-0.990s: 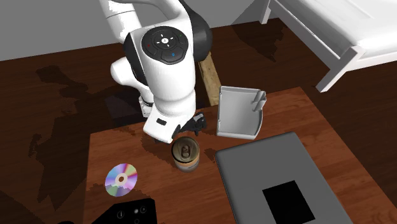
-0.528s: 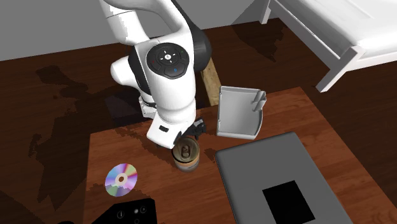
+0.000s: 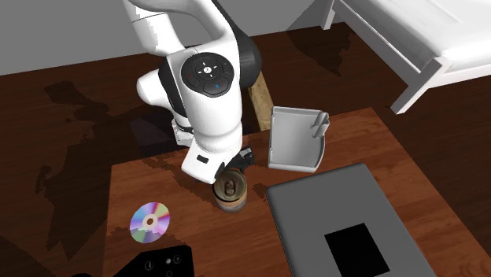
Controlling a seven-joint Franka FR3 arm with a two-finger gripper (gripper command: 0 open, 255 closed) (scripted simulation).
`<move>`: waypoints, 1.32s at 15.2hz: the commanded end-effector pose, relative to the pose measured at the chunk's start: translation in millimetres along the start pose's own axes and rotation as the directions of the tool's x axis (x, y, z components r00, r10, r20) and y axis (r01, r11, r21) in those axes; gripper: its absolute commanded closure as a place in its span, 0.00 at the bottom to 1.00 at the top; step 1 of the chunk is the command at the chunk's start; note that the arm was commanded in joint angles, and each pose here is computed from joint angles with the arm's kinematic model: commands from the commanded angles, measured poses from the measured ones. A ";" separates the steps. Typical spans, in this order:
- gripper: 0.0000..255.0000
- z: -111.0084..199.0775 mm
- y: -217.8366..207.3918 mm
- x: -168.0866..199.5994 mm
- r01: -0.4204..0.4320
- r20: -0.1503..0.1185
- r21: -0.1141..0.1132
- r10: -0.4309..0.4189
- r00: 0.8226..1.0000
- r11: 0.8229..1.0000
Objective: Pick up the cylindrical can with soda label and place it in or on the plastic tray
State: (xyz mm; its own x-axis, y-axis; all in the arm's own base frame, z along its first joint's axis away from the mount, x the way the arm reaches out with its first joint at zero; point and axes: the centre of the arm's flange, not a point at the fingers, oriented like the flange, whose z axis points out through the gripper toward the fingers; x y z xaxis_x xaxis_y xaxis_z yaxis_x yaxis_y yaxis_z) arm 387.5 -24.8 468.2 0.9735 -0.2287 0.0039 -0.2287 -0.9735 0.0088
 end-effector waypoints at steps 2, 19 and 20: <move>1.00 0.9 0.3 0.1 -0.001 0.002 -0.001 0.001 1.000 1.000; 1.00 -62.2 0.8 0.3 -0.001 0.002 -0.001 0.001 1.000 1.000; 1.00 -67.5 0.8 0.3 -0.001 0.002 -0.001 0.001 1.000 1.000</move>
State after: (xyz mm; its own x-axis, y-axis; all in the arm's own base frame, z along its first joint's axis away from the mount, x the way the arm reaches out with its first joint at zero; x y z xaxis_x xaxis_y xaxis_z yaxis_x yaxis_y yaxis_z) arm 388.0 -25.5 529.7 0.9733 -0.2294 0.0013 -0.2294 -0.9733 0.0096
